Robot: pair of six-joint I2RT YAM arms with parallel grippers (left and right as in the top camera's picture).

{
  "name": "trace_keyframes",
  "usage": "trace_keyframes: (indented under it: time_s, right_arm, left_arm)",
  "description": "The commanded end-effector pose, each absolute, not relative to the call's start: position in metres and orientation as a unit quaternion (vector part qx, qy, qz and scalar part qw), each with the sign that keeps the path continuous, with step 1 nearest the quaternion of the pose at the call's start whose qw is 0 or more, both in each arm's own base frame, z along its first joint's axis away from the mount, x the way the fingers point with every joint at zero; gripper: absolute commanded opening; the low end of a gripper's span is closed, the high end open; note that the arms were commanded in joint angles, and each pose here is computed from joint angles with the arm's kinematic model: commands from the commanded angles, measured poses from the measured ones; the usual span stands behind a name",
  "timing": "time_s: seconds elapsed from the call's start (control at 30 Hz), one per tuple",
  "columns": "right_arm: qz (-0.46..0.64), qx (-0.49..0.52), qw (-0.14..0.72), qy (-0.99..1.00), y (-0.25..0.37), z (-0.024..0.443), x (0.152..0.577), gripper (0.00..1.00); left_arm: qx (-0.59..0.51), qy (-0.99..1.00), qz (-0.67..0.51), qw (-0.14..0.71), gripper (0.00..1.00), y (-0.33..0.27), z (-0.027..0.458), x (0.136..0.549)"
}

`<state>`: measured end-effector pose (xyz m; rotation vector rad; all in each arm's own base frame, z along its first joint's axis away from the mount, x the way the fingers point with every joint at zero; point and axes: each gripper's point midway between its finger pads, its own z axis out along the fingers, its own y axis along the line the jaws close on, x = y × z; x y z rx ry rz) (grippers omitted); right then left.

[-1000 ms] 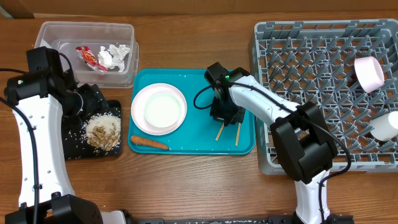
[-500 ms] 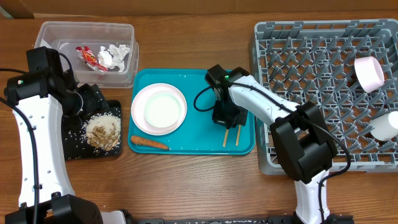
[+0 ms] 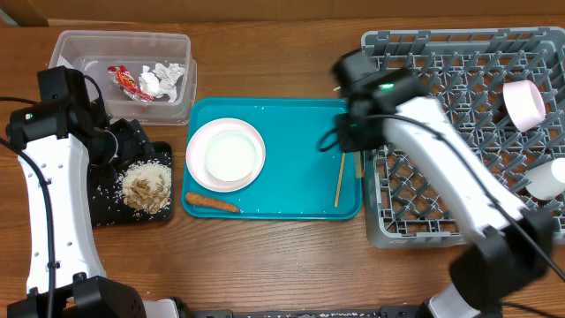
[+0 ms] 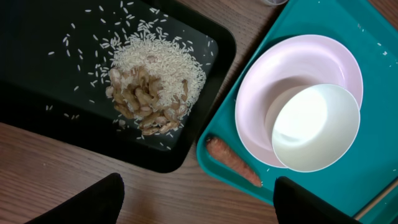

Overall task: Sort waste into correct bins and load items into the dishwasher
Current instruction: 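Carry one chopstick with right gripper into the dish rack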

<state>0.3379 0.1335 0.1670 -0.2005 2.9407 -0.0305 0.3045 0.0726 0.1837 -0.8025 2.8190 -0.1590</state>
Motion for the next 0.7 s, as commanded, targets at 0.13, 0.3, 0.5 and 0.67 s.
trace_keyframes:
  time_s: [0.13, 0.3, 0.5, 0.67]
  right_arm:
    - [-0.042, -0.065, 0.072, 0.994, 0.086, 0.156, 0.341, 0.04]
    - [-0.046, -0.055, 0.045, 0.996, 0.076, 0.132, 0.331, 0.04]
    - [-0.051, -0.056, 0.023, 0.997, 0.072, 0.103, 0.32, 0.05]
    - [-0.051, -0.052, 0.021, 0.997, 0.071, 0.103, 0.317, 0.08]
  left_arm:
    - [-0.276, 0.952, -0.051, 0.122, 0.79, 0.074, 0.194, 0.306]
    - [-0.276, 0.952, -0.051, 0.122, 0.79, 0.074, 0.194, 0.306]
    - [-0.276, 0.952, -0.051, 0.122, 0.79, 0.074, 0.194, 0.306]
    - [-0.276, 0.952, -0.051, 0.122, 0.79, 0.074, 0.194, 0.306]
